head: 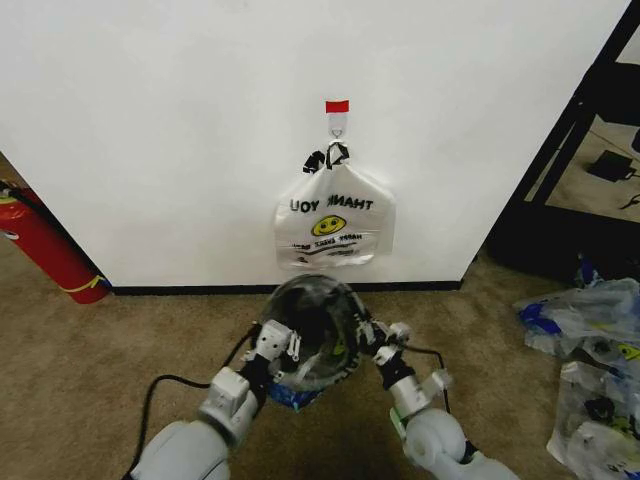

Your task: Pick up the garbage bag from the wall and place it over the trash bin.

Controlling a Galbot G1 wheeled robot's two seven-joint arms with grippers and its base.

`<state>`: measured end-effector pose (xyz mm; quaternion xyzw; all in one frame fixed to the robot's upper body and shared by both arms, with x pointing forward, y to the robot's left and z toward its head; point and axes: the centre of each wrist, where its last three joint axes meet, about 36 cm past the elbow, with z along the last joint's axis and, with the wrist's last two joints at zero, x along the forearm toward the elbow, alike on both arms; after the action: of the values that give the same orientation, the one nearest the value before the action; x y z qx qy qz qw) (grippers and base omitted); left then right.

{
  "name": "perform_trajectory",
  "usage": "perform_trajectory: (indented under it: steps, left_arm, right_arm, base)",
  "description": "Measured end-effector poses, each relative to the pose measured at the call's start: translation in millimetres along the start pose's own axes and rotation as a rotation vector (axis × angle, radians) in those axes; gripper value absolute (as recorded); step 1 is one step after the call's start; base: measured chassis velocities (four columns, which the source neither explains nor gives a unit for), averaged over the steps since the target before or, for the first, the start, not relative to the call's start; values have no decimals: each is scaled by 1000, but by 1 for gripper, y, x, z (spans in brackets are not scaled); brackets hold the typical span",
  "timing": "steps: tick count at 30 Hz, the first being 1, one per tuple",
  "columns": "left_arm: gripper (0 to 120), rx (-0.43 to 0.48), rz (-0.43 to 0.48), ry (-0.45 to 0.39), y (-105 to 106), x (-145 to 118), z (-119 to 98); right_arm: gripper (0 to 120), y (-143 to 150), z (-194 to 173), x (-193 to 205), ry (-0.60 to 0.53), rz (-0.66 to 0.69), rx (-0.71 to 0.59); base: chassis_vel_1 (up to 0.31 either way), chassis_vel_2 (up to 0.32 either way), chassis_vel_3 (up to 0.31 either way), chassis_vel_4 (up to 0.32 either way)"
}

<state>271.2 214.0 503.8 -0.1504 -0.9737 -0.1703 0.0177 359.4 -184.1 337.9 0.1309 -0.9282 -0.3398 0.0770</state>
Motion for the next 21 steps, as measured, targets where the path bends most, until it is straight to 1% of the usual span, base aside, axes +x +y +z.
perform_trajectory:
  steps: [1, 2, 3, 4, 5, 6, 7, 8, 9, 10, 11, 12, 13, 14, 15, 17, 18, 19, 21]
  left_arm:
    - [22, -34, -29, 23, 8, 5, 2]
    - [22, -34, -29, 23, 8, 5, 2]
    - [25, -53, -42, 46, 11, 8, 3]
    - [29, -77, -56, 106, 14, 14, 9]
    - [32, -75, -54, 144, 14, 16, 13]
    - [32, -68, -49, 167, 14, 18, 15]
    - [41, -35, -23, 215, 12, 20, 20]
    - [46, -1, 3, 245, 9, 21, 22]
    - [49, 50, 44, 276, 5, 22, 24]
    - [54, 117, 102, 292, 0, 21, 24]
    - [54, 117, 102, 292, 0, 21, 24]
    - [56, 142, 127, 293, -2, 21, 23]
    - [61, 163, 150, 292, -3, 20, 23]
    - [63, 182, 172, 290, -4, 19, 22]
    - [69, 217, 216, 291, -7, 16, 20]
    - [65, 231, 244, 306, -9, 11, 26]
    - [61, 230, 250, 314, -11, 7, 31]
    - [61, 230, 250, 314, -11, 7, 31]
    - [53, 224, 252, 325, -11, 2, 39]
  right_arm:
    - [1, 3, -7, -1, -2, 23, -39]
    - [1, 3, -7, -1, -2, 23, -39]
    - [1, 5, -11, -2, -4, 33, -61]
    - [1, 8, -19, -2, -12, 47, -103]
    - [1, 10, -23, -1, -20, 52, -125]
    - [1, 11, -25, -1, -24, 54, -134]
    - [1, 13, -28, 0, -35, 55, -154]
    - [1, 14, -30, 0, -42, 55, -166]
    - [1, 16, -32, 1, -48, 53, -175]
    - [1, 19, -32, 2, -52, 48, -184]
    - [1, 19, -32, 2, -52, 48, -184]
    - [1, 21, -32, 2, -53, 45, -187]
    - [1, 23, -32, 3, -53, 42, -191]
    - [1, 24, -32, 4, -54, 39, -193]
    - [1, 29, -33, 8, -56, 29, -198]
    - [1, 34, -33, 12, -57, 18, -200]
    - [1, 37, -34, 14, -58, 10, -201]
    - [1, 37, -34, 14, -58, 10, -201]
    - [1, 41, -34, 17, -59, 0, -201]
  base:
    - [0, 0, 0, 0]
    - [0, 0, 0, 0]
    - [0, 0, 0, 0]
    - [0, 0, 0, 0]
    - [0, 0, 0, 0]
    - [0, 0, 0, 0]
    - [0, 0, 0, 0]
    - [0, 0, 0, 0]
    - [0, 0, 0, 0]
    - [0, 0, 0, 0]
    - [0, 0, 0, 0]
    - [0, 0, 0, 0]
    - [0, 0, 0, 0]
    - [0, 0, 0, 0]
    - [0, 0, 0, 0]
    - [0, 0, 0, 0]
    - [0, 0, 0, 0]
    - [0, 0, 0, 0]
    - [0, 0, 0, 0]
